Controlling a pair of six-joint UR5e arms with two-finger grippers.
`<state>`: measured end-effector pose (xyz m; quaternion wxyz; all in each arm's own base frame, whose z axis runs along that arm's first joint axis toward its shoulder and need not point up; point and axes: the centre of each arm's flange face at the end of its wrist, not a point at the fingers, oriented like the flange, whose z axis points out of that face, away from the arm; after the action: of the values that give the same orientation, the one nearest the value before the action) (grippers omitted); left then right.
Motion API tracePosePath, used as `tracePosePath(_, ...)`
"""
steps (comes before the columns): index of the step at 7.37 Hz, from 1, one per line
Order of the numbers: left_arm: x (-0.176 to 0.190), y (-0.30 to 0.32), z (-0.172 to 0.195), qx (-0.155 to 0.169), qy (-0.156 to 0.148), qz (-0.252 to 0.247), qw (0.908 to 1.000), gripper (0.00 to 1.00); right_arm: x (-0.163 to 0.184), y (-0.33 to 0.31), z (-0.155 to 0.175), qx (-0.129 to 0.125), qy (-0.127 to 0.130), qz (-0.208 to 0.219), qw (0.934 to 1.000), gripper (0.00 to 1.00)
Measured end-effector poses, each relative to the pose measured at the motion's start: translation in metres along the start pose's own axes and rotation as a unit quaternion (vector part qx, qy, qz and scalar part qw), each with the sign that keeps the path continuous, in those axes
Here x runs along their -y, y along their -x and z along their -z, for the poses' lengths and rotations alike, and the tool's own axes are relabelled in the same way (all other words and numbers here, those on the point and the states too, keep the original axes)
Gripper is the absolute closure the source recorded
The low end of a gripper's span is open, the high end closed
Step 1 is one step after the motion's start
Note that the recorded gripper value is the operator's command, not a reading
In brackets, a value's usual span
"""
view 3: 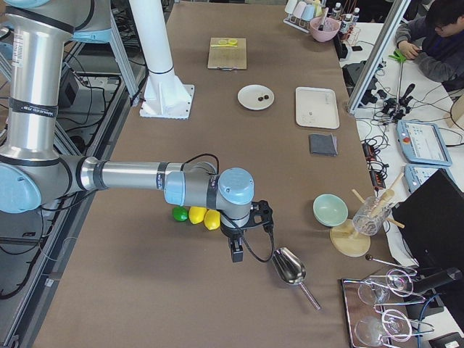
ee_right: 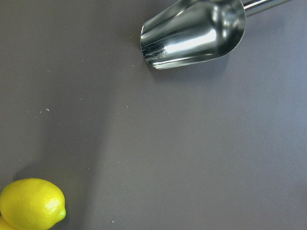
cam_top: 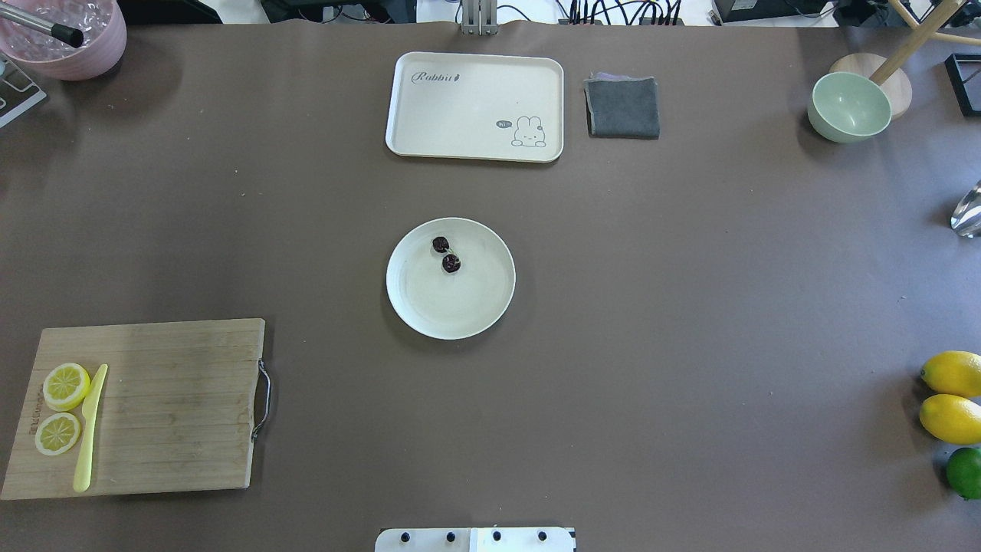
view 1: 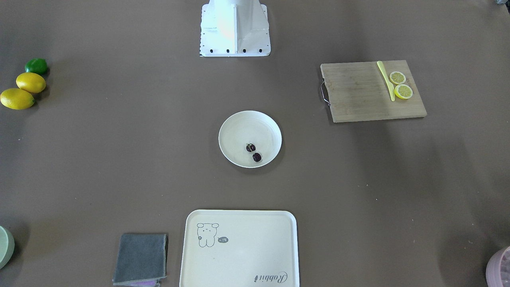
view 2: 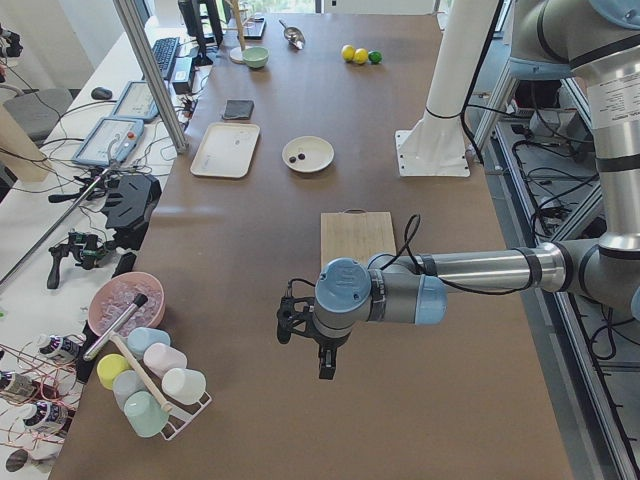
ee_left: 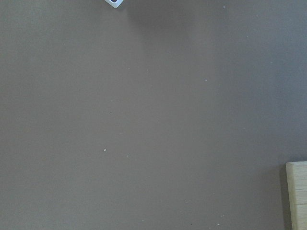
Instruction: Place red cherry on plate
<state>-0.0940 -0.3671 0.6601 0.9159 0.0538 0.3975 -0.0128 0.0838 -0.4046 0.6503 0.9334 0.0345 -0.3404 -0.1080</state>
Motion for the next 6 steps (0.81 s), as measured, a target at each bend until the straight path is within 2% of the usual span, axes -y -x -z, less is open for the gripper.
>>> tracePosePath(6, 0.0008, -0.0018, 0.0036, 0.0, -0.004, -0.002, 1.0, 0.02, 0.0013, 0.0019, 0.001, 0.0, -0.001, 0.003, 1.0, 0.0)
